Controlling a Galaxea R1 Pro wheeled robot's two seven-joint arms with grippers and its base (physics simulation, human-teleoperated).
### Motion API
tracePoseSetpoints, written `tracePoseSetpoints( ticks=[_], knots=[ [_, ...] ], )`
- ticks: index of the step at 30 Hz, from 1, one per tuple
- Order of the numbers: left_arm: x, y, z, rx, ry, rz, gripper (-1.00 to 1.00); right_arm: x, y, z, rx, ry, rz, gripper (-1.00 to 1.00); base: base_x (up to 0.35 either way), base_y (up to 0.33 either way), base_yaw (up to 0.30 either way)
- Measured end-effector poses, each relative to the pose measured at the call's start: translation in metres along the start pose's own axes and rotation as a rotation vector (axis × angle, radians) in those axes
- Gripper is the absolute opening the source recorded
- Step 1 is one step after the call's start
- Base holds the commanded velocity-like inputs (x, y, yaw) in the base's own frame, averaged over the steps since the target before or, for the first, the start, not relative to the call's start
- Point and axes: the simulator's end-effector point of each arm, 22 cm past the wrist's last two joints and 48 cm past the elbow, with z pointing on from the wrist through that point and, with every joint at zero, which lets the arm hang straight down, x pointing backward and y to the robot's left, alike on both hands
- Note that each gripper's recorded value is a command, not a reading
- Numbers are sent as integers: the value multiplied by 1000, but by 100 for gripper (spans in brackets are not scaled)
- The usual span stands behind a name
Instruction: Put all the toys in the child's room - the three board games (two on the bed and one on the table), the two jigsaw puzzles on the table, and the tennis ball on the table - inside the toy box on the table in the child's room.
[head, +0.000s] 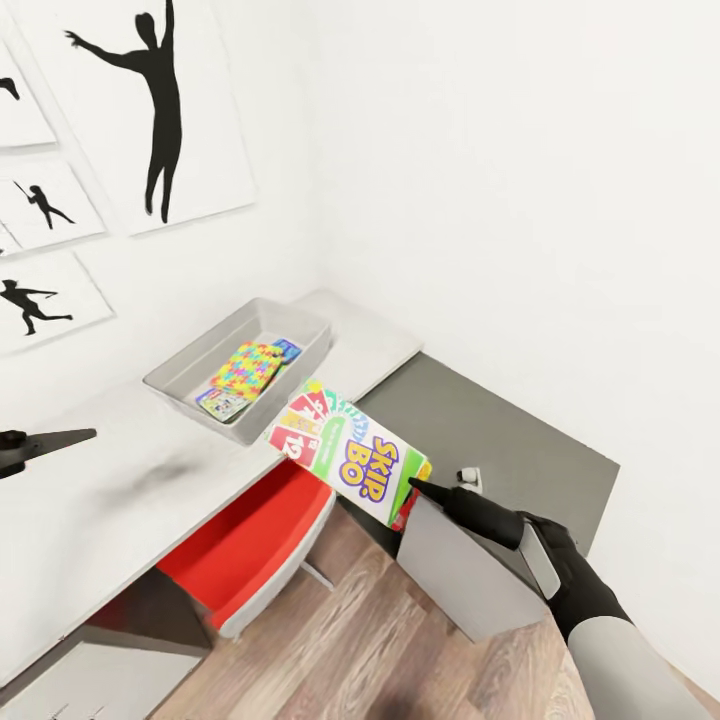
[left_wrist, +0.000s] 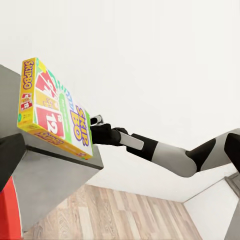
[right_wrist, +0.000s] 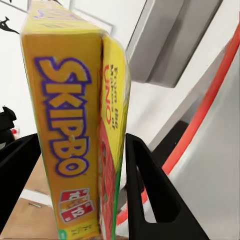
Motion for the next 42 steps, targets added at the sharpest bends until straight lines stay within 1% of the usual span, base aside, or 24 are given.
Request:
tracePoseSetpoints(
  ticks=[11,17,28,37,42],
  knots=[
    [-5,-7,-3,0,-10,17,100,-4,7,0,-7,-3,-12,-100,195,134,218],
    [-7,-10,-4,0,-14,26,100,-6,11,1,-12,-4,-20,-100,48,14,218],
    [-10,-17,-6,3,-19,38,100,-5,25,-2,-22,-4,-62,-100,171,-40,218],
    [-12,-21,-6,5,-21,48,100,-8,30,-3,-26,-7,-74,-100,157,-15,219],
    [-13,-24,-7,7,-23,54,100,-9,32,-3,-26,-8,-79,-100,77,113,223]
  ],
)
